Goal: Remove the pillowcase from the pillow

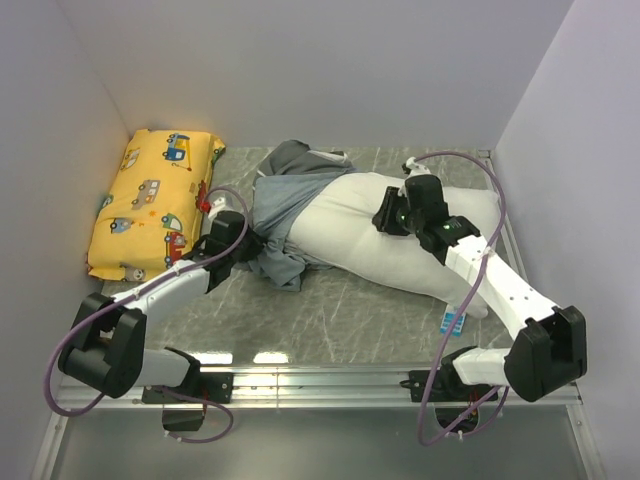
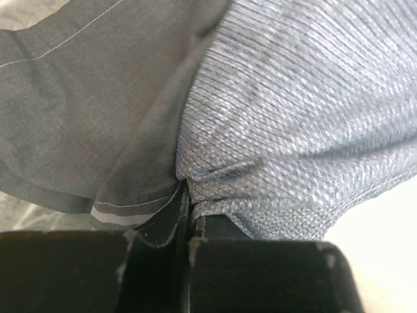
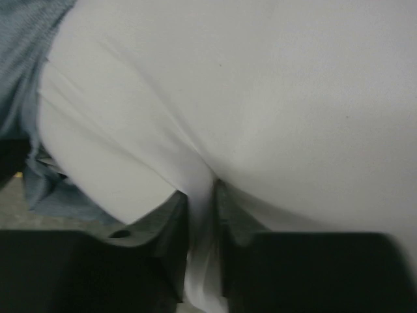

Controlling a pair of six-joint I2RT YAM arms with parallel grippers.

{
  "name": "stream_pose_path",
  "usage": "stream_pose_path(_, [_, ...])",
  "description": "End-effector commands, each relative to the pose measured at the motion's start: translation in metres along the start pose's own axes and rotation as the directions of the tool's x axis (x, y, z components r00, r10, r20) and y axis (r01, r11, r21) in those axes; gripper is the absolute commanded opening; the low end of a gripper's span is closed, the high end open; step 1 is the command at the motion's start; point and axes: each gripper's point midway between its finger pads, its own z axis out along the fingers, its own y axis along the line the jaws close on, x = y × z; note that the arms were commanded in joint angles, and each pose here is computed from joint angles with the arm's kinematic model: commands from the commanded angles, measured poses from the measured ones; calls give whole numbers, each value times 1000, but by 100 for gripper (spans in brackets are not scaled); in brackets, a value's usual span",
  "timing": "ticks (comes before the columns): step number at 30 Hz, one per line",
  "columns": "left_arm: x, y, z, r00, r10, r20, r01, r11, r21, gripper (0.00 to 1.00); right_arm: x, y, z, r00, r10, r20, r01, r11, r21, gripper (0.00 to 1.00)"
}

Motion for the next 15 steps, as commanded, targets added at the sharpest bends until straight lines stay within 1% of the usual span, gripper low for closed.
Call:
stream_pose_path(1, [-18,56,0,995,67,80,-51,981,-185,0,-31,-18,-26,986,-96,133,77,987,141,43])
stream_pose_path(2, [-17,54,1,995,68,76,-53,982,-181,1,-32,-8,-29,982,-118,147,99,987,129,52])
stream_pose_path(3, [-15,52,1,995,72,71,-58,983,-174,0,-33,0,-33,976,-145,164,126,984,123,67])
stream_pose_path(4, [-14,52,2,995,76,65,-64,983,-174,1,-30,19,-39,966,-184,183,167,980,107,73])
stream_pose_path(5, [-13,50,3,995,81,61,-69,983,-171,0,-31,29,-43,957,-208,201,191,976,104,77])
stream_pose_path(6, [-10,46,3,994,89,56,-79,983,-163,0,-29,39,-46,947,-246,208,231,968,94,83])
stream_pose_path(7, [-10,44,2,994,90,58,-80,984,-158,1,-24,56,-50,933,-285,221,273,958,83,85])
stream_pose_path(10, [-7,35,2,993,102,53,-93,986,-138,1,-9,78,-49,891,-395,223,387,919,81,91])
stream_pose_path(12, [-5,30,1,992,113,48,-106,986,-128,1,13,92,-45,855,-479,200,477,877,65,94])
stream_pose_path(15, [-7,25,0,991,121,52,-114,986,-121,0,45,106,-28,805,-575,146,573,818,59,96])
